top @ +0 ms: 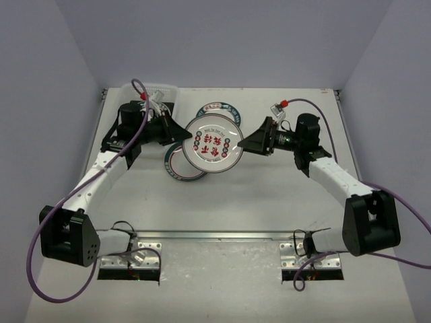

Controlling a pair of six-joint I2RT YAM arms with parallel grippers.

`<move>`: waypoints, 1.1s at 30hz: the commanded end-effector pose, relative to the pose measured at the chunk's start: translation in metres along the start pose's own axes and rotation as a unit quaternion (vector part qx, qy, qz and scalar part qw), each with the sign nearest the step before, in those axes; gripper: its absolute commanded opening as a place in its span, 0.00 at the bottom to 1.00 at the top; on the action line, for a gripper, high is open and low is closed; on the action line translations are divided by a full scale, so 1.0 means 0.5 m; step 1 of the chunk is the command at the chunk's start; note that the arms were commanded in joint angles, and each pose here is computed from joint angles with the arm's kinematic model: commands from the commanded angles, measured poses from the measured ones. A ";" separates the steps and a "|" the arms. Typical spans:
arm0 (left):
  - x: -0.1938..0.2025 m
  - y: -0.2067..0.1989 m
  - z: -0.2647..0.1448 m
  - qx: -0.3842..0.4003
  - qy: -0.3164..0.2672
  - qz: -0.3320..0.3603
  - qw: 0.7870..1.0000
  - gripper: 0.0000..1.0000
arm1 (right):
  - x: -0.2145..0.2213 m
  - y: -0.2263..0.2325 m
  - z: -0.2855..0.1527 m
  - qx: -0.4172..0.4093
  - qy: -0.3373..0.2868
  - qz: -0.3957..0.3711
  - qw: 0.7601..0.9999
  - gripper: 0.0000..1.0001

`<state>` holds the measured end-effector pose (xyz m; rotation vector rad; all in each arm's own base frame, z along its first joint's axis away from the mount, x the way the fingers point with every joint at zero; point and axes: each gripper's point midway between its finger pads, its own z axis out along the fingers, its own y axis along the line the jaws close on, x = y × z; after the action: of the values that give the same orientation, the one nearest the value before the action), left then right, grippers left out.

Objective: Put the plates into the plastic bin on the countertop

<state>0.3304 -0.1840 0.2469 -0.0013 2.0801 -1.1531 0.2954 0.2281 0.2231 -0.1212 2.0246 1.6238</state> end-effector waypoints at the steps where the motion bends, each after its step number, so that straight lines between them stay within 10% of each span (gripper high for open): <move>1: -0.232 0.061 -0.123 -0.085 -0.192 -0.054 0.976 0.00 | -0.042 -0.024 -0.046 0.030 -0.051 -0.015 0.998 0.99; 12: -0.366 0.468 -0.241 -0.365 -0.280 -0.168 0.872 0.00 | 0.003 -0.087 -0.095 0.063 -0.056 0.013 0.996 0.99; 25: -0.383 0.596 -0.135 -0.352 -0.192 -0.190 0.896 0.02 | 0.010 -0.091 -0.091 0.048 -0.054 0.017 0.997 0.99; 29: -0.336 0.624 -0.089 -0.376 -0.116 -0.194 0.898 0.59 | 0.010 -0.104 -0.075 0.062 -0.041 0.007 0.997 0.99; 33: -0.320 0.620 -0.077 -0.397 -0.089 -0.183 0.895 0.77 | 0.028 -0.119 -0.047 0.093 -0.010 -0.006 0.996 0.99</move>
<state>0.5290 0.1039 0.1211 -0.9681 2.2180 -0.3979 0.2921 0.1811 0.1646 0.0771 2.1317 1.4939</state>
